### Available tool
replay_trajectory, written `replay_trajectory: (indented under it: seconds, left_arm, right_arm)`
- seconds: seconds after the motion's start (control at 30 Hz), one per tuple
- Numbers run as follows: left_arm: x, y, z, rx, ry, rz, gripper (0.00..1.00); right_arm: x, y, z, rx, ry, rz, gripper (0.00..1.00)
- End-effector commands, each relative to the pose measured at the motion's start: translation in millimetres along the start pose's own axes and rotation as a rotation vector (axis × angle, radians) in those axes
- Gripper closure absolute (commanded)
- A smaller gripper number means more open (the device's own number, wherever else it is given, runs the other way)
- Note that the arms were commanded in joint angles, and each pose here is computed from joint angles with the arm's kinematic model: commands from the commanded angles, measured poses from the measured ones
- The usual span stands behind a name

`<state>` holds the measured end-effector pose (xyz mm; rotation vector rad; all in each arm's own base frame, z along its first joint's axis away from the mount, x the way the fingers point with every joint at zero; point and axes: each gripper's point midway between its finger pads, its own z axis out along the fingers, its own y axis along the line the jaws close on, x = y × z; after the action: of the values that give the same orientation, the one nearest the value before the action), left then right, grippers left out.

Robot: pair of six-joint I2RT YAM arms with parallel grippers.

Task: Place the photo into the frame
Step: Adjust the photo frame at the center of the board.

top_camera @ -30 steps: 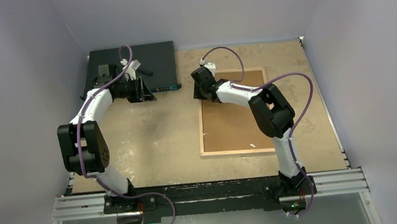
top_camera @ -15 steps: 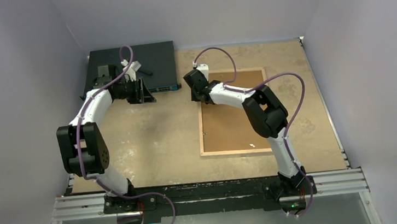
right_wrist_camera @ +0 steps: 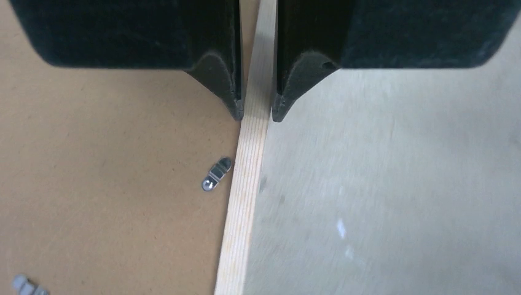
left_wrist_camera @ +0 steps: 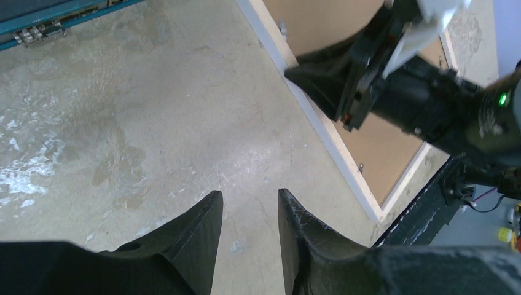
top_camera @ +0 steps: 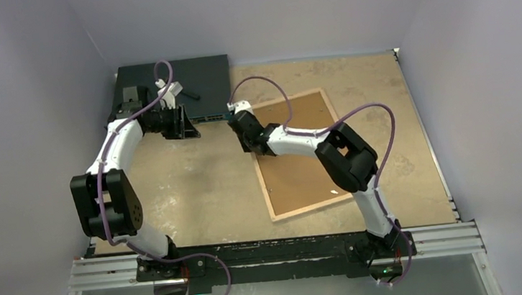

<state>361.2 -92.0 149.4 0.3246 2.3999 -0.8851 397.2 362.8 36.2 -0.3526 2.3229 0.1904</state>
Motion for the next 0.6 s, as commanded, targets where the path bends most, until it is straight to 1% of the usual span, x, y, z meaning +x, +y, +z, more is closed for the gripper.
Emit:
replay_trajectory:
  seconds: [0.0, 0.1, 0.23, 0.33, 0.43, 0.57]
  left_arm:
    - [-19, -11, -25, -0.035, -0.066, 0.108, 0.63]
    - [-18, -13, -28, -0.039, -0.072, 0.116, 0.63]
    - [-15, -14, -23, -0.019, -0.079, 0.100, 0.63]
    - [-14, -12, -15, -0.002, -0.092, 0.084, 0.62]
    - [-12, -8, -5, -0.003, -0.081, 0.074, 0.62]
    - [0, 2, 6, -0.010, -0.045, 0.052, 0.62]
  right_arm:
    - [42, 54, -57, -0.244, 0.068, -0.303, 1.00]
    - [71, 63, -93, -0.350, 0.092, -0.414, 1.00]
    - [98, 65, -137, -0.471, 0.133, -0.472, 1.00]
    - [117, 74, -163, -0.572, 0.134, -0.550, 1.00]
    - [129, 83, -179, -0.636, 0.148, -0.616, 1.00]
    - [134, 94, -194, -0.711, 0.148, -0.693, 0.99]
